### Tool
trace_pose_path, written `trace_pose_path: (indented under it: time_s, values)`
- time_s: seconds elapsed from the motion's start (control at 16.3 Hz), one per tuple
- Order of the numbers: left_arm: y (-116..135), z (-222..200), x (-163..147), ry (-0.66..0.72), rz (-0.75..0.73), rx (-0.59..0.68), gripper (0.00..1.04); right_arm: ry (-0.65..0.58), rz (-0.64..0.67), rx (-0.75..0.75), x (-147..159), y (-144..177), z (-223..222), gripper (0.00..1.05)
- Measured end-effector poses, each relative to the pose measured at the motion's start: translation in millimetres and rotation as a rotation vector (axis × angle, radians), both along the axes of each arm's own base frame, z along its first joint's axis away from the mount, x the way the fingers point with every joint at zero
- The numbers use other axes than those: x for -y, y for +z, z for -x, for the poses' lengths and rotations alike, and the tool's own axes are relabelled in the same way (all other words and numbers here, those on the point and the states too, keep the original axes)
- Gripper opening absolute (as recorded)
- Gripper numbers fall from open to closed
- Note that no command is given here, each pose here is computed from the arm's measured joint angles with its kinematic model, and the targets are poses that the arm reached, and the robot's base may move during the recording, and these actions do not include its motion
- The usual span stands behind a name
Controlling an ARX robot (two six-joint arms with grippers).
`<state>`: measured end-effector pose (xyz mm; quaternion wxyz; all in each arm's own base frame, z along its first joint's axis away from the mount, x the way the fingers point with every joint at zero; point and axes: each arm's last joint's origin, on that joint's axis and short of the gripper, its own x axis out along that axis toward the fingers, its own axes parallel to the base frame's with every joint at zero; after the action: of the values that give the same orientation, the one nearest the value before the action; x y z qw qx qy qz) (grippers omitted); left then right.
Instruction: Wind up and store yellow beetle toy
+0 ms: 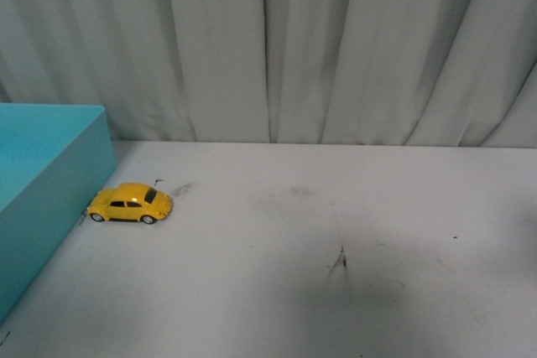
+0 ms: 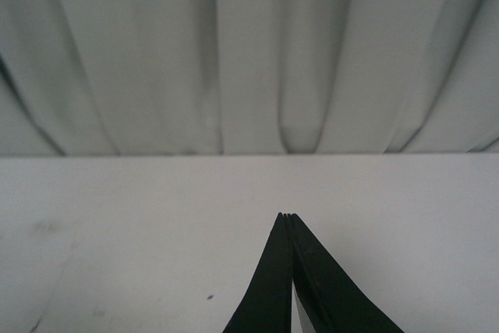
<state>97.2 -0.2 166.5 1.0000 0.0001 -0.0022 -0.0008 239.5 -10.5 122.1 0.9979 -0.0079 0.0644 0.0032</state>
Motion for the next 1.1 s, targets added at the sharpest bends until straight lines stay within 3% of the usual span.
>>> trace_pose_path:
  time_s: [0.18, 0.67, 1.1]
  values:
    - [0, 0, 0, 0.000, 0.000, 0.000, 0.98, -0.001, 0.000, 0.105, -11, 20, 26, 0.02]
    - [0, 0, 0, 0.000, 0.000, 0.000, 0.98, -0.004, -0.001, 0.133, -11, 44, 79, 0.02]
    - [0, 0, 0, 0.000, 0.000, 0.000, 0.98, -0.005, -0.001, 0.120, -11, 43, 102, 0.02]
